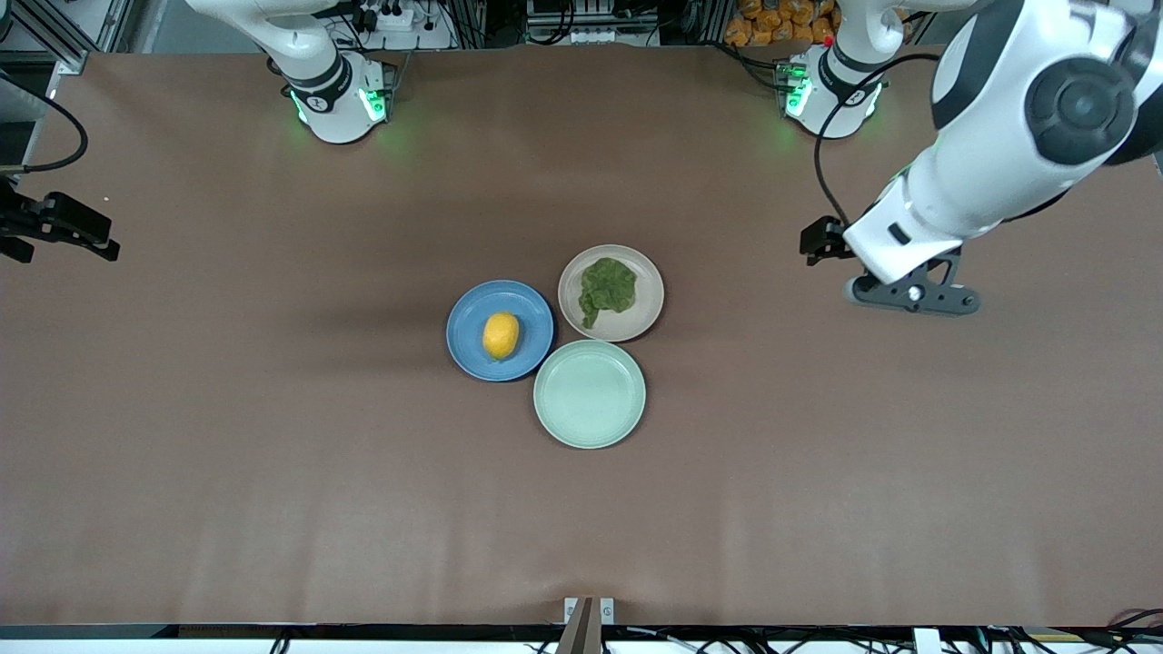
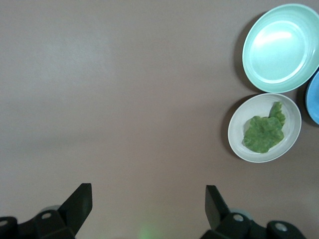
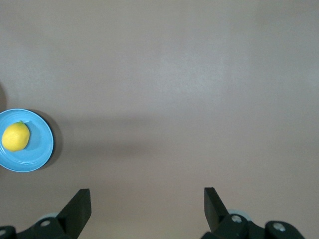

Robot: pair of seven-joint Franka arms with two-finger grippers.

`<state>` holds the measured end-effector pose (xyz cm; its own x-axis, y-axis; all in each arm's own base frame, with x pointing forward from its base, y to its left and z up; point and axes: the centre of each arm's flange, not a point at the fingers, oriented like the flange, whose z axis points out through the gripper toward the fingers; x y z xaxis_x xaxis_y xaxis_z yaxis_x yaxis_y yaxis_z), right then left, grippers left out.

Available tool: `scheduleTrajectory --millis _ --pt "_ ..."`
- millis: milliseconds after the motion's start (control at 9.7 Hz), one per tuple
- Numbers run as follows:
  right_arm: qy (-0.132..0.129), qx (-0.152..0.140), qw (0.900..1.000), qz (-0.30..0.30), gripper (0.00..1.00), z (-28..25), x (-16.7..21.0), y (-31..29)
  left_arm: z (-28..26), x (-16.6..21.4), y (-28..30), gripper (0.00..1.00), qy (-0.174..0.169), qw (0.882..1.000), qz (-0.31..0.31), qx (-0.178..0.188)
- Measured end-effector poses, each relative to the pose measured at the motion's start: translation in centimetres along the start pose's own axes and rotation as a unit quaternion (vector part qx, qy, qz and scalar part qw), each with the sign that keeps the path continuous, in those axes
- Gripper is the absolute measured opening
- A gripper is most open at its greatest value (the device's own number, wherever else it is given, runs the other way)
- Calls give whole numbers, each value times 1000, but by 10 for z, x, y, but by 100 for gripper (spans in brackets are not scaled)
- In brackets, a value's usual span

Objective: Pick lemon and lettuce from blue and beige plates
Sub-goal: 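Move the left gripper over the lettuce on the beige plate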

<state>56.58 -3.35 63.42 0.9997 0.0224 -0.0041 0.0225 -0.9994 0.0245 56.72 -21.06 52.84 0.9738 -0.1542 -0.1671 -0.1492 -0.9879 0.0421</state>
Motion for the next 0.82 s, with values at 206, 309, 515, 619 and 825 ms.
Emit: scheduleTrajectory --millis 206,309,515,619,825 --pt "-1 0 1000 0 100 0 0 0 44 10 26 100 -6 1000 17 -3" --pt "-1 0 1000 0 100 0 0 0 65 11 42 100 2 1000 11 -9" --pt "-1 0 1000 0 100 0 0 0 95 3 76 100 19 1000 -8 -17" --pt "-1 0 1000 0 100 0 0 0 108 -3 97 100 29 999 -22 -24" --pt "-2 0 1000 0 100 0 0 0 147 -16 146 100 42 996 -73 -40"
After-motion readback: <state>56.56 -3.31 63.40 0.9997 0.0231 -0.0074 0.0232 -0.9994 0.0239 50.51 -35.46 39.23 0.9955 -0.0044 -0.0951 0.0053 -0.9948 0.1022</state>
